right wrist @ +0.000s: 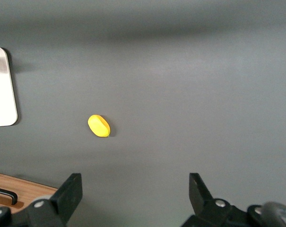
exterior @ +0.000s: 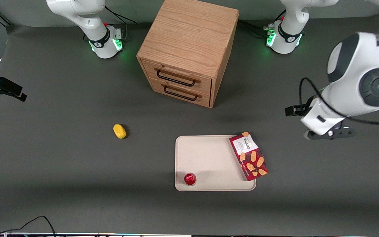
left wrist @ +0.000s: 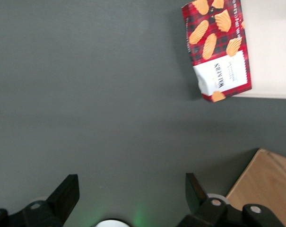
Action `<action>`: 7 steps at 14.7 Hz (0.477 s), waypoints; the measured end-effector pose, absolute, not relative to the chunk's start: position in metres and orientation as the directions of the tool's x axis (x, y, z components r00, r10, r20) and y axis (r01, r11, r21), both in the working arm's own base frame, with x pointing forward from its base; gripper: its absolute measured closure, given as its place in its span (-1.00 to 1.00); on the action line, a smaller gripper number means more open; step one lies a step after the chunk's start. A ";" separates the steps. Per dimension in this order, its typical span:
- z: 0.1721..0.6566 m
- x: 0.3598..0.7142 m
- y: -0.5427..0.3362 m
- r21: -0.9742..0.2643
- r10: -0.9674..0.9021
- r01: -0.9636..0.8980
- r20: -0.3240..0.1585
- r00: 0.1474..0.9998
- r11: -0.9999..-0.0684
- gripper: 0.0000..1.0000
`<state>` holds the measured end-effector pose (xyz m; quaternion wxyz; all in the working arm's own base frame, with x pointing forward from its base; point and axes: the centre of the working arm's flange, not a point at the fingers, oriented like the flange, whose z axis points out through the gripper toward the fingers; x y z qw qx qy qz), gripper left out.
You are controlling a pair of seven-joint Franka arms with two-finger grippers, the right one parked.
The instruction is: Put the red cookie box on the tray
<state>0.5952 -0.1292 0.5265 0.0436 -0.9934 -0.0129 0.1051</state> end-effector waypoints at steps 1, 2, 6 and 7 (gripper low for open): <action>0.542 0.585 -0.114 -0.086 0.008 -0.009 -0.190 0.982 -0.996 -1.00; 0.558 0.572 -0.097 -0.081 -0.024 -0.038 -0.170 0.985 -0.996 -1.00; 0.594 0.529 -0.048 -0.060 -0.103 -0.110 -0.104 0.989 -0.992 -1.00; 0.593 0.524 -0.045 -0.051 -0.101 -0.106 -0.096 0.990 -0.993 -1.00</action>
